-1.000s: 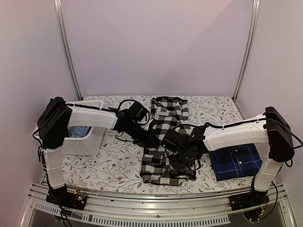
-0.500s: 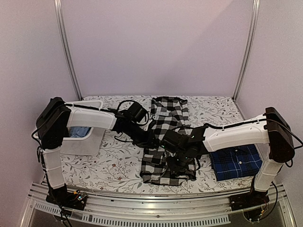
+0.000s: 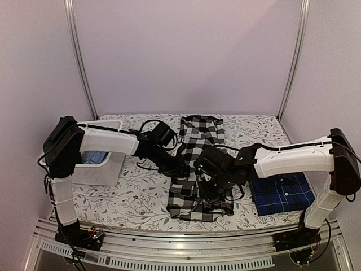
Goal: Fold and stack the long sleeve shirts
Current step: Smooth out the rectangle-folded shirt at the center of the board.
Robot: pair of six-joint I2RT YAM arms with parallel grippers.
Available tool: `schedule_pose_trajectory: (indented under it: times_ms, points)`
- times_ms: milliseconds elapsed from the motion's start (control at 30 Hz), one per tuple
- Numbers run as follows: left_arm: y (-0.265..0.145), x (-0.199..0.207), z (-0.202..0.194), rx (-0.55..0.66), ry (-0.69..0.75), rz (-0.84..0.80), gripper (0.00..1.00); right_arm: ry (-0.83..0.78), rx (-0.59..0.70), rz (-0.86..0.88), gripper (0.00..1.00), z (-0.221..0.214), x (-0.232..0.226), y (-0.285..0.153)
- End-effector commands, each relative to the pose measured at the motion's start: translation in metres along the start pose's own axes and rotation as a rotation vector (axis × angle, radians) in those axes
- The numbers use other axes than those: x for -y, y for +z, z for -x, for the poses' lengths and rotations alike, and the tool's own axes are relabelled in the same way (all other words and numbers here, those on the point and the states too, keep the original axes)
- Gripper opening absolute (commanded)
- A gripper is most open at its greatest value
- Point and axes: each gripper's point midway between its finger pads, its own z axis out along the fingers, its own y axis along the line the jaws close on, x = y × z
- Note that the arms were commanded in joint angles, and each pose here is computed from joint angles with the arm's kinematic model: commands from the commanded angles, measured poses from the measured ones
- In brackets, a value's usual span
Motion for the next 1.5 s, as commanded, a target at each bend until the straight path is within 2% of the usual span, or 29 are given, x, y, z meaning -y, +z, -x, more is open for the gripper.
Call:
schedule_pose_trajectory:
  times_ms: [0,167,333,533,767,933,1167,1467]
  points:
    - [-0.008,0.017,0.001,0.021,0.035,-0.036,0.25,0.11,0.139,0.155,0.33,0.035,0.006,-0.032]
    - [-0.005,0.019,-0.005,0.009,0.029,-0.051,0.24,0.204,0.164,0.365,0.23,0.043,0.015,-0.025]
    - [0.0,0.014,-0.014,-0.004,0.006,-0.064,0.24,0.293,0.135,0.477,0.18,0.029,0.028,-0.003]
    - [0.016,-0.006,-0.033,-0.042,-0.039,-0.054,0.24,0.372,0.058,0.429,0.17,-0.009,0.049,0.022]
    - [0.018,-0.01,-0.037,-0.041,-0.053,-0.052,0.24,0.392,0.042,0.414,0.16,-0.022,0.055,0.03]
    - [0.009,-0.001,-0.033,-0.019,-0.042,-0.056,0.24,0.382,0.073,0.406,0.16,-0.008,0.054,0.015]
    - [0.001,0.004,-0.04,0.024,-0.069,-0.029,0.25,0.326,0.182,0.442,0.18,0.035,0.043,-0.025]
    - [-0.014,-0.007,-0.03,0.137,-0.131,0.05,0.25,0.25,0.207,0.53,0.19,0.067,0.021,-0.028]
